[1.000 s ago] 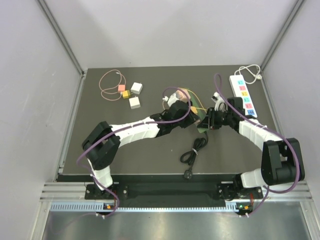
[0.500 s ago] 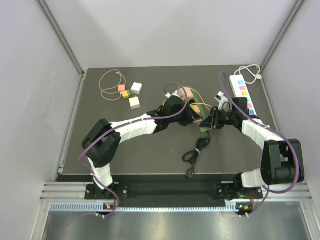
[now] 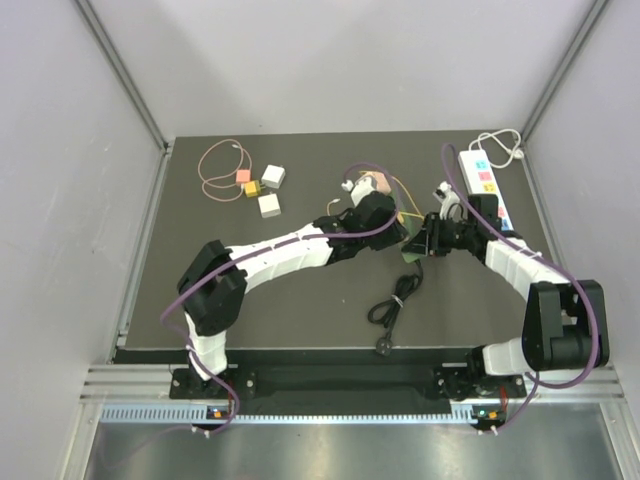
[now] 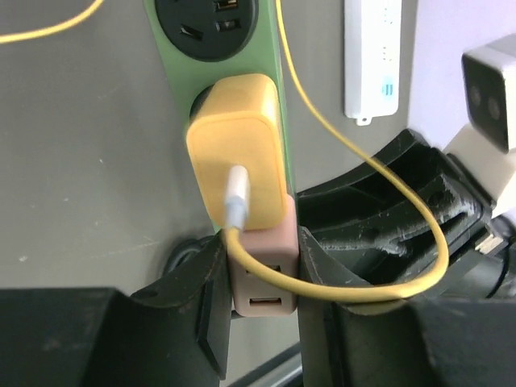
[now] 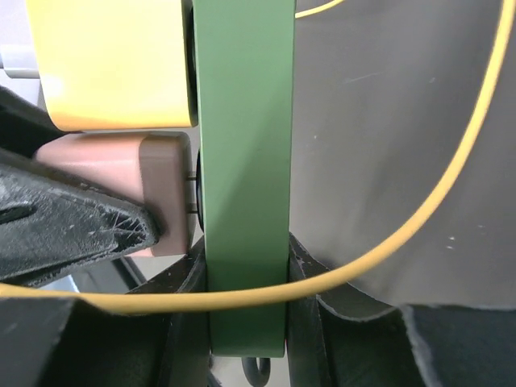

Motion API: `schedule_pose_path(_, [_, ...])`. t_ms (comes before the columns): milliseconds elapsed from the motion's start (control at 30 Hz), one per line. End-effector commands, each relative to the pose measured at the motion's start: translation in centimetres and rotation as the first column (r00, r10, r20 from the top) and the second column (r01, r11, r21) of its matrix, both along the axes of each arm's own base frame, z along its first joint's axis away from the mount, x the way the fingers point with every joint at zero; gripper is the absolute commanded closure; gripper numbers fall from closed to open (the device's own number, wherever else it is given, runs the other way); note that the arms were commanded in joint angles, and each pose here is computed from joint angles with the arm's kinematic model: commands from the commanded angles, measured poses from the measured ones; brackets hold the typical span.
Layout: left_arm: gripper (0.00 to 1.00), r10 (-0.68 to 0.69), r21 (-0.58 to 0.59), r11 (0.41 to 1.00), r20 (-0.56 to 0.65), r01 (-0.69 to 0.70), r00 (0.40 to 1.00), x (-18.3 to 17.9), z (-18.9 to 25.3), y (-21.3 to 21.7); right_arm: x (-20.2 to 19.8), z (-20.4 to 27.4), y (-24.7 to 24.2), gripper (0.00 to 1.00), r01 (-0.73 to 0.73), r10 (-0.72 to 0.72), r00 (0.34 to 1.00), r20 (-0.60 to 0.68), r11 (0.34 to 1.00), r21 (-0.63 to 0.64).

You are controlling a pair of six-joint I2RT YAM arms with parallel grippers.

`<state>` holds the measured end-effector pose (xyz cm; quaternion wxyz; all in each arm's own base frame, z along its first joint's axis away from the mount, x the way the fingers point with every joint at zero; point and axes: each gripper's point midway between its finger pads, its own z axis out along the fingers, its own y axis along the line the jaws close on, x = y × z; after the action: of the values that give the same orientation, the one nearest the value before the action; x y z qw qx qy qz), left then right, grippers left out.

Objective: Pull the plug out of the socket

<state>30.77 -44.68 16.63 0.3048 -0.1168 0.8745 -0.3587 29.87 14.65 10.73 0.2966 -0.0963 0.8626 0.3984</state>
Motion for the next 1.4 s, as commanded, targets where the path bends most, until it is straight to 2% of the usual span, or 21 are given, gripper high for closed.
schedule_pose_path(0, [1.0,-0.123,0.093,0.989,0.107,0.113,0.987,-2.1,3.1,-0.5,4.2,0.4,-3.8,1.0,0.183,-0.165,0.976,0.144,0.975,-0.124])
schedule_pose_path(67, [1.0,-0.183,0.123,0.978,0.109,0.169,0.977,-2.8,2.1,0.2,4.1,0.4,-3.7,1.0,0.177,-0.159,0.977,0.143,0.977,-0.122])
schedule_pose_path(100, [1.0,-0.214,0.058,0.977,0.15,0.207,0.965,-2.9,4.1,0.0,4.1,0.4,-3.7,1.0,0.175,-0.157,0.977,0.142,0.977,-0.12])
schedule_pose_path(167, [1.0,-0.233,0.026,0.972,0.152,0.232,0.961,-3.0,3.2,1.3,4.1,0.5,-3.7,1.0,0.172,-0.154,0.977,0.145,0.978,-0.119])
schedule_pose_path(200, [1.0,-0.233,-0.036,0.969,0.204,0.246,0.951,-2.8,5.3,1.5,4.1,0.5,-3.6,1.0,0.17,-0.153,0.978,0.143,0.978,-0.117])
schedule_pose_path(233, [1.0,-0.257,-0.064,0.96,0.187,0.273,0.948,-3.4,5.5,1.7,4.1,0.5,-3.6,1.0,0.17,-0.153,0.978,0.143,0.979,-0.116])
schedule_pose_path(433, [1.0,-0.309,-0.092,0.939,0.195,0.331,0.931,-4.1,6.4,4.3,4.4,0.6,-4.7,1.0,0.2,-0.183,0.973,0.144,0.974,-0.11])
schedule_pose_path(567, [1.0,-0.311,-0.119,0.936,0.166,0.332,0.936,-4.9,6.0,5.8,4.3,0.4,-5.0,1.0,0.206,-0.192,0.972,0.133,0.973,-0.103])
schedule_pose_path(767, [1.0,-0.241,-0.182,0.948,0.122,0.26,0.963,-5.1,5.5,7.4,4.4,0.5,-5.1,1.0,0.213,-0.199,0.971,0.137,0.972,-0.103])
schedule_pose_path(1000, [1.0,-0.244,-0.245,0.936,0.067,0.253,0.967,-5.5,5.3,6.7,4.5,0.4,-5.3,1.0,0.219,-0.204,0.969,0.139,0.97,-0.107])
schedule_pose_path(1200, [1.0,-0.289,-0.229,0.926,0.08,0.3,0.954,-5.5,5.5,5.9,4.5,0.7,-5.3,1.0,0.22,-0.203,0.968,0.15,0.97,-0.107])
schedule_pose_path(1367, [1.0,-0.271,-0.166,0.943,0.118,0.288,0.955,-4.0,4.7,8.9,4.4,0.9,-5.2,1.0,0.206,-0.192,0.97,0.147,0.975,-0.085])
